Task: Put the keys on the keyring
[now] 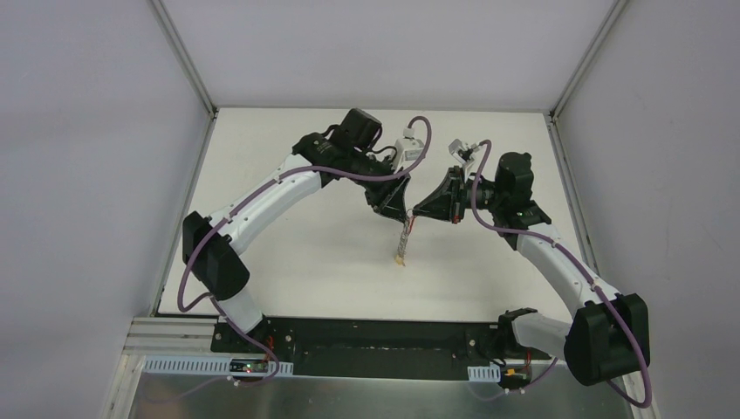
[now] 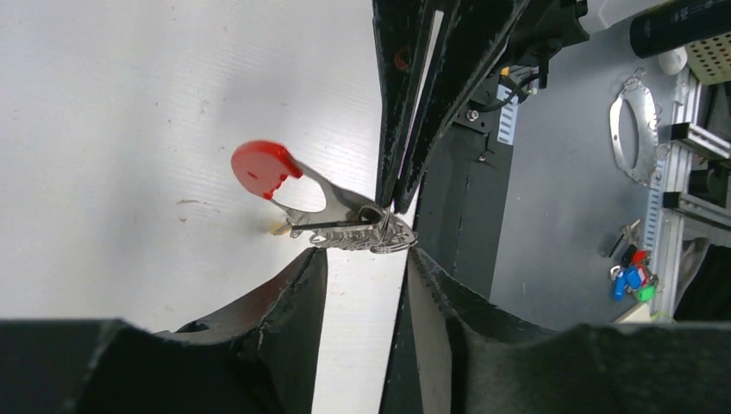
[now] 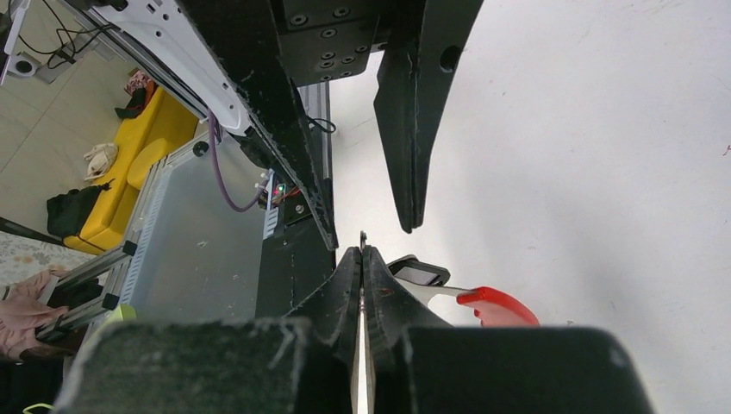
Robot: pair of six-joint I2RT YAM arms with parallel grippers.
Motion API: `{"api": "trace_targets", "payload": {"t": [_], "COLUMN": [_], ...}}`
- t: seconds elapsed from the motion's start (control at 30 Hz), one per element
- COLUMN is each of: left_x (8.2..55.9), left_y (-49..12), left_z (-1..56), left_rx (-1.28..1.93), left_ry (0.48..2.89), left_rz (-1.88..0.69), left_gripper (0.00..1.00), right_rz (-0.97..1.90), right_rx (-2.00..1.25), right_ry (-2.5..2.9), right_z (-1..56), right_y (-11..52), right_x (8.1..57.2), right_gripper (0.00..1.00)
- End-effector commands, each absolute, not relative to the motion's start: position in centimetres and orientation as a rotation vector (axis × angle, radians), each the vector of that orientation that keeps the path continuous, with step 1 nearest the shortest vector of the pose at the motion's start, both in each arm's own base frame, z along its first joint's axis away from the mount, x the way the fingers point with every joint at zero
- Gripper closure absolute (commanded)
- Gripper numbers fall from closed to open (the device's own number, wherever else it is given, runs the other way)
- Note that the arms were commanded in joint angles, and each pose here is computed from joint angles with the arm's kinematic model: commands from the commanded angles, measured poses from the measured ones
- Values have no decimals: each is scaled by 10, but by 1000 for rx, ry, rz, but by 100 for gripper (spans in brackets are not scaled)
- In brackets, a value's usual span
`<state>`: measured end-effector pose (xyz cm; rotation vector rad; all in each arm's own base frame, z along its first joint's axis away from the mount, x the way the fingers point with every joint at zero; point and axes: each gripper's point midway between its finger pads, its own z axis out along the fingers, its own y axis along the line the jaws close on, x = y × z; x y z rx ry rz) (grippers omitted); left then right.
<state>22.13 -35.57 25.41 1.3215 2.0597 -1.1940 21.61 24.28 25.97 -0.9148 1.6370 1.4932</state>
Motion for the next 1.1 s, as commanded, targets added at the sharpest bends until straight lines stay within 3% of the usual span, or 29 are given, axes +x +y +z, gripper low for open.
{"api": "trace_targets", "payload": {"t": [0.0, 0.13, 0.27, 1.07], "left_x": [221, 221, 224, 235], "left_y": [-348, -347, -346, -358], "left_z": [274, 270, 265, 239], "left_rx": [1362, 1385, 1412, 1323], "left_ry": [1893, 1861, 1845, 1898], "left_rz": [-1173, -1170, -1147, -1243], "left_gripper": [57, 47, 45, 54], "right_rz": [1484, 1493, 1495, 1510], "right_rx": [-976, -974, -974, -968], "right_ry": [1540, 1543, 1543, 1553], "right_z": [286, 286, 286, 284], "right_y": [242, 243, 242, 242], "right_x": [215, 215, 215, 217], "right_gripper": [100, 100, 100, 100]}}
